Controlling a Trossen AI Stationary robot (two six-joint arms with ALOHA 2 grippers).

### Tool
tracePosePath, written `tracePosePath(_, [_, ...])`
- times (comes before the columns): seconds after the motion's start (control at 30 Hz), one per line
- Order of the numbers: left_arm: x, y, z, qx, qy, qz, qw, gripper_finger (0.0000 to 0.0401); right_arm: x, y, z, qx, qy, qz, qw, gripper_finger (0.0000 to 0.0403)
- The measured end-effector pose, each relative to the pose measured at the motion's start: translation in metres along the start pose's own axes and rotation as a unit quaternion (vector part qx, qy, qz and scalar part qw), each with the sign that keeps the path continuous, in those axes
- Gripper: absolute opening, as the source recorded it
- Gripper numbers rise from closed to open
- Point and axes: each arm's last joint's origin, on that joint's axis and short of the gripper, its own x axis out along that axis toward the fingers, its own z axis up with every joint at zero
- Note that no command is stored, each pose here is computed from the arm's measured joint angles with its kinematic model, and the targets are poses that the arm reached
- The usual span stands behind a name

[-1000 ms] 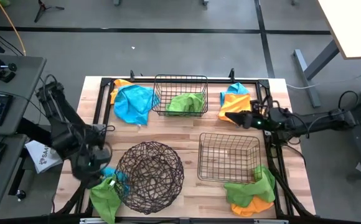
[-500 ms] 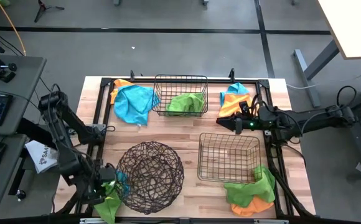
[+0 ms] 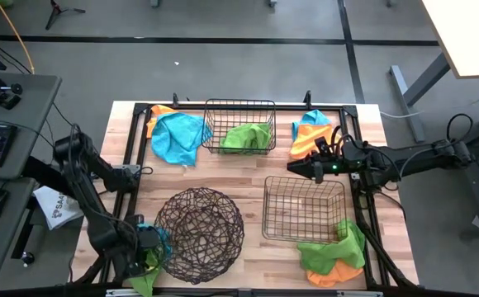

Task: Sort microfiber towel by color & place in baskets
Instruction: Put the left green towel into the top black wire basket

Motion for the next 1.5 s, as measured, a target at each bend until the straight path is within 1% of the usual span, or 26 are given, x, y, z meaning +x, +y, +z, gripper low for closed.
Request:
tracePosePath(0.07, [0.002,0.0,0.0,-0.016,0.003,0.004,1.0,0.0163,0.0,0.0,0.0,0.0,0.006,0.005,1.0,0.0181])
tracePosePath(0.1, [0.002,0.0,0.0,-0.026,0.008,0.003,1.0,0.0148,0.0,0.0,-0.001,0.0,0.009,0.006,1.0,0.0181])
tracePosePath(0.17, [0.001,0.0,0.0,-0.048,0.026,-0.002,0.999,0.01,0.0,0.001,-0.001,-0.001,0.014,0.011,1.0,0.0181])
tracePosePath(0.23, [-0.003,0.001,0.0,-0.063,0.036,-0.012,0.997,0.0036,0.0,0.001,-0.001,-0.007,0.016,0.013,1.0,0.0181])
tracePosePath(0.27, [-0.006,0.002,0.0,-0.075,0.036,-0.02,0.996,0.0019,0.0,0.001,-0.001,-0.009,0.017,0.015,1.0,0.0181])
tracePosePath(0.33, [-0.018,0.006,0.001,-0.097,0.033,-0.04,0.994,0.0013,0.0,0.001,-0.001,-0.009,0.023,0.019,0.999,0.0181])
tracePosePath(0.4, [-0.037,0.012,0.003,-0.116,0.028,-0.063,0.991,0.0006,0.0,0.002,-0.002,-0.009,0.033,0.027,0.999,0.0181])
tracePosePath(0.47, [-0.063,0.021,0.005,-0.14,0.024,-0.094,0.985,0.0003,-0.001,0.002,-0.002,-0.013,0.044,0.035,0.998,0.0181])
tracePosePath(0.53, [-0.094,0.029,0.007,-0.165,0.016,-0.143,0.976,0.0003,-0.001,0.003,-0.003,-0.019,0.054,0.044,0.997,0.0181])
tracePosePath(0.63, [-0.144,0.047,0.011,-0.21,-0.004,-0.222,0.952,0.0001,-0.001,0.004,-0.002,-0.029,0.055,0.056,0.996,0.0181])
tracePosePath(0.73, [-0.19,0.065,0.017,-0.234,-0.066,-0.298,0.923,0.0001,-0.001,0.006,-0.001,-0.043,0.048,0.066,0.996,0.0181])
tracePosePath(0.8, [-0.218,0.076,0.024,-0.231,-0.135,-0.332,0.905,0.0001,-0.001,0.007,0.0,-0.056,0.042,0.073,0.995,0.0181])
tracePosePath(0.9, [-0.26,0.092,0.035,-0.206,-0.261,-0.353,0.875,0.0001,-0.001,0.008,0.0,-0.068,0.039,0.075,0.994,0.0181])
tracePosePath(0.93, [-0.274,0.097,0.039,-0.197,-0.304,-0.358,0.861,0.0001,-0.001,0.008,0.0,-0.07,0.039,0.075,0.994,0.0181])
tracePosePath(1.0, [-0.303,0.109,0.045,-0.175,-0.395,-0.36,0.827,0.0001,-0.001,0.008,0.0,-0.073,0.038,0.075,0.994,0.0181])
tracePosePath(1.07, [-0.331,0.12,0.05,-0.142,-0.485,-0.345,0.791,0.0,-0.001,0.008,0.0,-0.074,0.038,0.076,0.994,0.0181])
tracePosePath(1.13, [-0.354,0.131,0.053,-0.108,-0.565,-0.312,0.756,0.0,-0.001,0.007,0.001,-0.074,0.038,0.075,0.994,0.0181])
tracePosePath(1.17, [-0.362,0.135,0.055,-0.089,-0.597,-0.281,0.746,0.0,-0.001,0.007,0.001,-0.076,0.037,0.075,0.994,0.0181])
tracePosePath(1.23, [-0.37,0.144,0.059,-0.063,-0.642,-0.21,0.735,0.0,-0.001,0.007,0.002,-0.077,0.032,0.074,0.994,0.0181])
tracePosePath(1.3, [-0.37,0.151,0.064,-0.049,-0.665,-0.127,0.735,0.0,-0.001,0.008,0.004,-0.077,0.021,0.075,0.994,0.0181])
tracePosePath(1.4, [-0.358,0.155,0.082,-0.025,-0.66,-0.022,0.751,0.0,-0.001,0.011,0.008,-0.094,-0.005,0.093,0.991,0.0181])
tracePosePath(1.43, [-0.352,0.156,0.092,-0.018,-0.653,0.003,0.757,0.0,-0.002,0.013,0.01,-0.102,-0.016,0.102,0.989,0.0181])
tracePosePath(1.5, [-0.339,0.156,0.113,-0.001,-0.644,0.03,0.764,0.0,-0.003,0.017,0.015,-0.119,-0.045,0.119,0.985,0.0181])
